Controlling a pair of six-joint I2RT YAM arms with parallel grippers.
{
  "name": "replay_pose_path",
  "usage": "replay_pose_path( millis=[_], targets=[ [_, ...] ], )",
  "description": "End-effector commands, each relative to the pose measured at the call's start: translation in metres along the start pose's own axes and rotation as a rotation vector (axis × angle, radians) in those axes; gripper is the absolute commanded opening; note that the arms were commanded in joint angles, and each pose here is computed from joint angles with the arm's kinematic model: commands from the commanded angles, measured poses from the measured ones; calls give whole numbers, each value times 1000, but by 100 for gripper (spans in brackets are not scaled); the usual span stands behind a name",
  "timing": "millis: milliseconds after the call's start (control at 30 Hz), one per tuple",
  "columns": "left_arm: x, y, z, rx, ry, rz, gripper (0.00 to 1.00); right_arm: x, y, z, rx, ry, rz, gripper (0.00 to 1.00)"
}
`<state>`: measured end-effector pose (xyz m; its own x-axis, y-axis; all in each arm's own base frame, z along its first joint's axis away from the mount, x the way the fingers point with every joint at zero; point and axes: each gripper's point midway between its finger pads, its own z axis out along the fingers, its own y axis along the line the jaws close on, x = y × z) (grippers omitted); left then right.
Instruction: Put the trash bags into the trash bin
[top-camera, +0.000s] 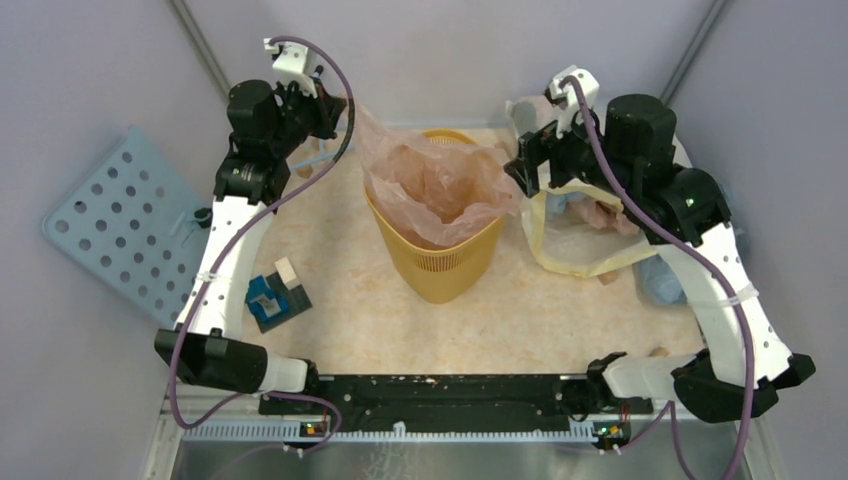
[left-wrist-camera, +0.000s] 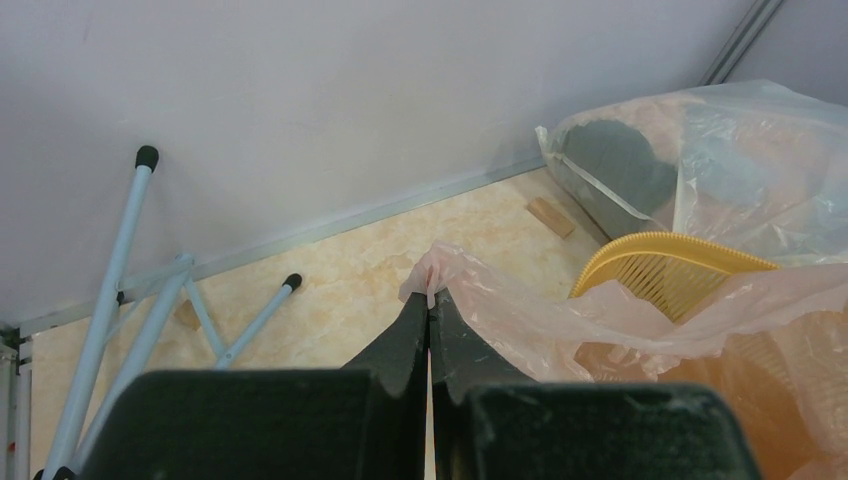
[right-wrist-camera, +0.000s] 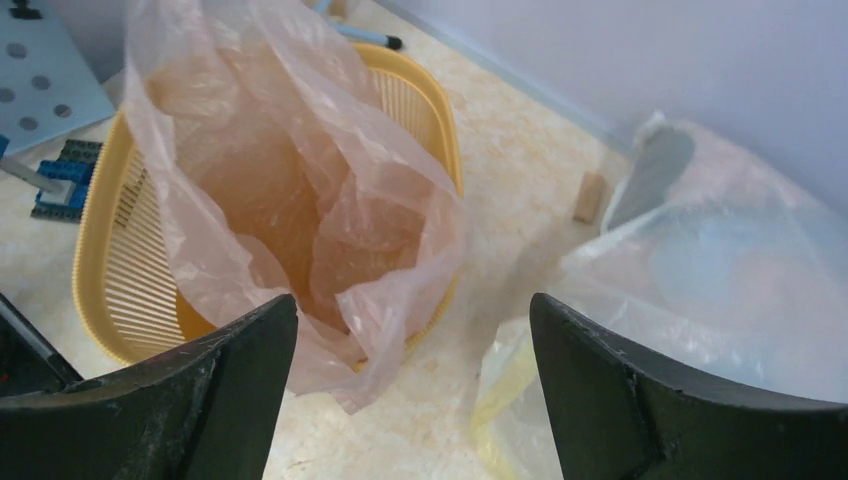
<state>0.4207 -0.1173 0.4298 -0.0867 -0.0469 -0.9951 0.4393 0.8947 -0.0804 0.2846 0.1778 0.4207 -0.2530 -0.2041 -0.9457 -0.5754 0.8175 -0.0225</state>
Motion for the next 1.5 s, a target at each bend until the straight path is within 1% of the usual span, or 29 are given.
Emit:
replay_pose_path(
  millis=[0, 67, 133, 333, 400, 433, 467, 567, 600, 633, 733, 900, 933, 1100, 1233, 1267, 1333, 1467],
  targets=[
    [-24, -1, -3, 5, -80, 12, 0, -29, 33, 11, -160, -96, -187, 85],
    [-26, -1, -4, 5, -85, 13, 0, -25, 41, 26, -170, -79, -226, 84],
    [-27, -1, -5, 1, -89, 14, 0, -23, 40, 46, -151, -57, -231, 81],
    [-37, 2, -13, -24, -121, 25, 0, -30, 25, 80, -66, -32, -249, 79],
    [-41, 2, -16, -31, -135, 31, 0, -32, 23, 89, -55, -27, -262, 75],
    [-45, 2, -19, -34, -145, 34, 0, -32, 23, 94, -54, -22, -270, 70],
    [-47, 2, -20, -35, -152, 36, 0, -33, 23, 98, -58, -16, -275, 67],
    [-52, 3, -24, -42, -169, 41, 0, -30, 24, 110, -68, 14, -287, 66],
    [-54, 3, -25, -43, -174, 42, 0, -31, 23, 113, -62, 18, -289, 63],
    [-54, 3, -25, -44, -175, 43, 0, -30, 21, 116, -53, 24, -290, 59],
    [-56, 5, -25, -49, -182, 45, 0, -30, 14, 124, -15, 34, -295, 40],
    [-53, 9, -22, -54, -181, 35, 0, -32, 6, 131, 28, 40, -303, 2],
    [-53, 9, -21, -54, -181, 34, 0, -33, 4, 132, 37, 42, -302, 0],
    [-50, 18, -13, -67, -182, 17, 0, -42, -9, 135, 84, 22, -289, 0],
    [-48, 18, -9, -48, -177, 5, 0, -49, -2, 127, 15, -8, -305, 45],
    [-50, 18, -9, -47, -181, 4, 0, -49, 4, 125, -22, -15, -316, 54],
    [-52, 17, -10, -48, -188, 0, 0, -52, 14, 118, -82, -35, -328, 61],
    [-54, 15, -11, -40, -194, -5, 0, -61, 23, 102, -124, -86, -334, 63]
  ],
)
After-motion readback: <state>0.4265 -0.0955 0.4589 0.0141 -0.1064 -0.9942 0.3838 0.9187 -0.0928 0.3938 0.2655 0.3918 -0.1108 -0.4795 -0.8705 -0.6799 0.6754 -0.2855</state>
